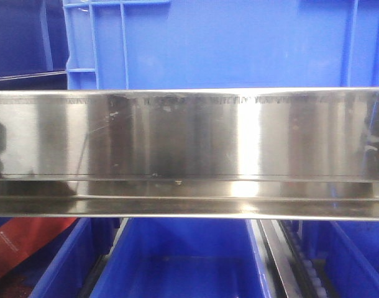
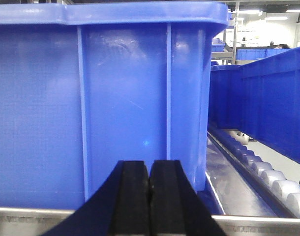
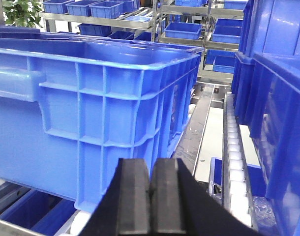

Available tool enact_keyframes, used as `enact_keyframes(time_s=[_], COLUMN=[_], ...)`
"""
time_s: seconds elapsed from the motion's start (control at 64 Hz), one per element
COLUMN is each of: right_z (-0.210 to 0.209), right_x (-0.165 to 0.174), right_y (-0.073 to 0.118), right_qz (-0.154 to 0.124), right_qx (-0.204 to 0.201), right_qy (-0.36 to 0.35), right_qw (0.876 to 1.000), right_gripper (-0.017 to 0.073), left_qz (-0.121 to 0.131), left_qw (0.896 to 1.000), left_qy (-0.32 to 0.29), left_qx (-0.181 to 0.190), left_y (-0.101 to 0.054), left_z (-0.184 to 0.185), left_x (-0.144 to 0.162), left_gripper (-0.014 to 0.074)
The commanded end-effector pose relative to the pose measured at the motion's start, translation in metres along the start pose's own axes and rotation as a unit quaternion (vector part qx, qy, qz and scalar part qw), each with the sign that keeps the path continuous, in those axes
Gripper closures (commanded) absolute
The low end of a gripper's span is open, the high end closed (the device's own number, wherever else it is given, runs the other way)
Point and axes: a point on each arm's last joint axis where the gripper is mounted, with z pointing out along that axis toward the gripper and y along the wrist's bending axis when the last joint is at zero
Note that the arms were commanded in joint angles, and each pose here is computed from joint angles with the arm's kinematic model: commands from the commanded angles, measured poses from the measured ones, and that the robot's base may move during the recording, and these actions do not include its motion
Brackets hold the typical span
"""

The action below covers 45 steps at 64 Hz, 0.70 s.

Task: Place valve from conveyor to right shelf box

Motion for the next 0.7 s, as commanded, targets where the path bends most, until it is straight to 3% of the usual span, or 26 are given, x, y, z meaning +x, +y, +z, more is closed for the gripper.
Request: enact_keyframes(time_s=[0.0, 0.469, 0.516, 0.688], right_z=[0.000, 0.000, 0.002, 0.000], right_x=[-0.002, 0.000, 0.003, 0.018], right_y=[-0.001, -0.001, -0.003, -0.012], right_qz=[-0.007, -0.011, -0.020, -0.012], right_qx=[0.006, 0.010, 0.023, 0.098], right_qy=[-0.013, -0.010, -0.009, -0.040], right_qw=[1.000, 1.000, 1.000, 0.994], right_gripper=[0.0722, 0.0722, 0.0722, 0.0722], left_qz=[-0.004, -0.004, -0.004, -0.004], left_qw=[1.000, 1.000, 1.000, 1.000], left_qy=[-0.017, -0.017, -0.017, -0.017], left_qx=[-0.002, -0.002, -0.002, -0.002], left_y=[0.000, 0.000, 0.000, 0.000], left_z=[-0.001, -0.001, -0.001, -0.001], left_x=[-0.003, -0.003, -0.003, -0.003], left_gripper=[0.0705, 0.0705, 0.0705, 0.0705])
